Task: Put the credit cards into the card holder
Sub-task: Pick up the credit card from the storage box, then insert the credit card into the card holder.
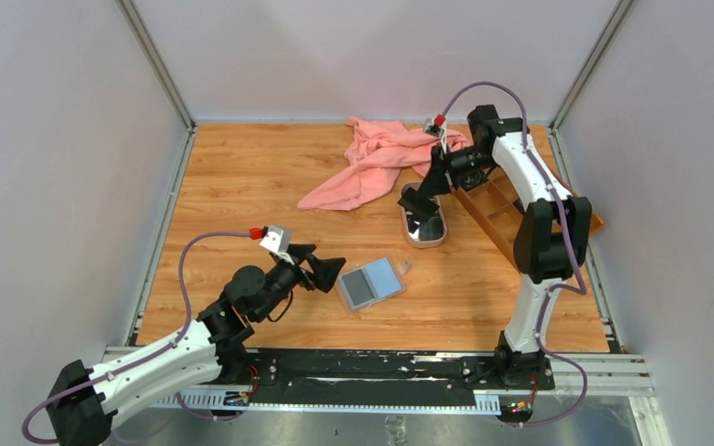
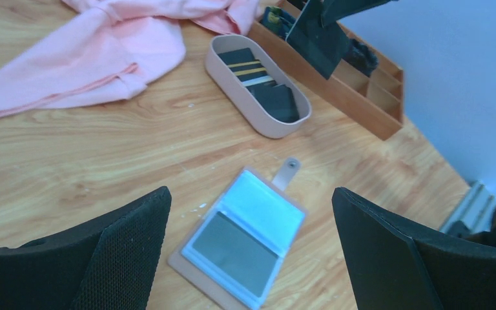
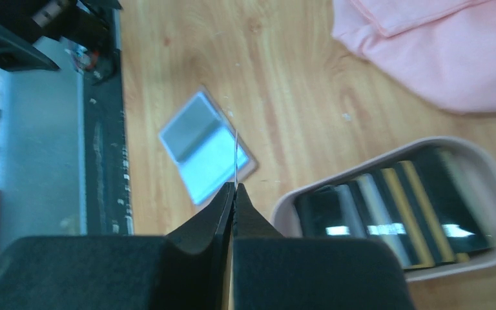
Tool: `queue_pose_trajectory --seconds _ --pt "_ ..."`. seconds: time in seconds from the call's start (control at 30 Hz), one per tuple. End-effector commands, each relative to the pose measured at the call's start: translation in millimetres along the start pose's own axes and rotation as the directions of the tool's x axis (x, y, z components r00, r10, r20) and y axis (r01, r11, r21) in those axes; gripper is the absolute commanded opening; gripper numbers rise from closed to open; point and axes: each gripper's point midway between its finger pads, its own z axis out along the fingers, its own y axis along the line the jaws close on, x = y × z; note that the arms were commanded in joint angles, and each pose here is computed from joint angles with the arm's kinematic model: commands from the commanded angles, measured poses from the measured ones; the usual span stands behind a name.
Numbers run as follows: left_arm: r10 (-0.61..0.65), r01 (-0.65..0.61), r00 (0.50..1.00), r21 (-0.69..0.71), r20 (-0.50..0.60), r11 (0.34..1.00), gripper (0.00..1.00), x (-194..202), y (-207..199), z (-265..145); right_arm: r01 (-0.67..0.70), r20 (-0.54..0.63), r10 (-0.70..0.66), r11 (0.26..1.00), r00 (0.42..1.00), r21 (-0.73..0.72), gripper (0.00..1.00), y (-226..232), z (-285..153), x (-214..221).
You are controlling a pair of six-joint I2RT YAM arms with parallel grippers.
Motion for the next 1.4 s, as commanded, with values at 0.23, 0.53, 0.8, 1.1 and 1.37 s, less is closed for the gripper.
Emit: queue_pose_trajectory --seconds 0.23,0.53,0.8,1.1,1.37 --pt "-0.352 0.358 0.931 0.047 -0.095 0.933 0.98 26 -19 -8 -0.307 0.132 0.304 0.952 0.944 0.001 0.0 50 24 32" --pt "-0.49 0.491 0.862 -0.026 -0.131 0.871 0.88 58 -6 -18 -0.507 0.013 0.511 0.856 0.86 -0.102 0.0 80 93 88" --pt "-0.49 0.484 0.857 -0.078 -0.158 0.872 0.58 71 0 -15 -0.597 -0.079 0.592 0.799 0.802 -0.066 0.0 72 126 110" --pt "-0.465 0.451 0.859 -0.115 -0.215 0.885 0.3 85 1 -7 -0.617 -0.104 0.614 0.787 0.782 0.014 0.0 59 140 128" --pt "-0.45 0.427 0.854 -0.145 -0.261 0.893 0.27 99 2 0 -0.619 -0.113 0.62 0.784 0.776 0.044 0.0 55 144 135"
